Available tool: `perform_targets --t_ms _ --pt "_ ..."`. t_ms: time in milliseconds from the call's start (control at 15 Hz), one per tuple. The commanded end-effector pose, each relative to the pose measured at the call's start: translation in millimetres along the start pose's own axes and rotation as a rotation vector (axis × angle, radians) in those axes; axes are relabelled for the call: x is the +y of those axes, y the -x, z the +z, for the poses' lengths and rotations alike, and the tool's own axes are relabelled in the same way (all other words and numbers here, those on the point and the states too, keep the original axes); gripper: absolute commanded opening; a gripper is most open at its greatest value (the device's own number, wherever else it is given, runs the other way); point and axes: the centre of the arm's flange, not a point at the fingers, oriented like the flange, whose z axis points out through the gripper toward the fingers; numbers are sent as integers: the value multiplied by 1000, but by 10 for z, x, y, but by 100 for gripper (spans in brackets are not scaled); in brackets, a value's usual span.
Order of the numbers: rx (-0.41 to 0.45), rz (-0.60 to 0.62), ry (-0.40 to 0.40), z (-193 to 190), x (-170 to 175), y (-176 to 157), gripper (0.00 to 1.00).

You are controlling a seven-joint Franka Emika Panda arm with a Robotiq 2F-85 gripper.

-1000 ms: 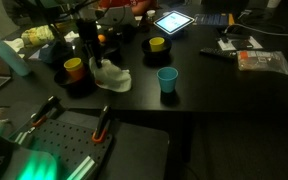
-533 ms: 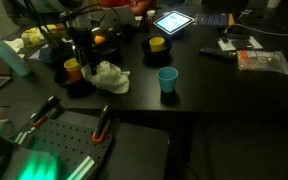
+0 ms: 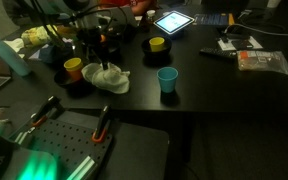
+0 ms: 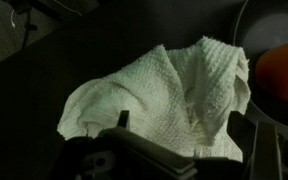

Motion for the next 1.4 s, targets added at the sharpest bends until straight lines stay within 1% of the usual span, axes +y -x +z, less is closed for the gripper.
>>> perform_targets --t_ms 0,267,400,533,667,800,867,933,1067,1133,1333 --pt "-5 59 -36 214 75 58 100" --pt "-83 126 -71 431 95 182 100" --pt "-97 149 -81 520 77 230 100" --pt "-61 140 -86 615 58 241 100" --pt "9 113 -66 717 35 215 100" --pt "33 102 -61 802 16 215 100" --pt "33 99 -50 867 23 216 93" --pt "23 100 -50 917 28 227 75" --pt "16 100 -41 924 13 246 59" --pt "18 94 -41 870 -4 240 49" --pt "30 68 -20 715 -62 201 29"
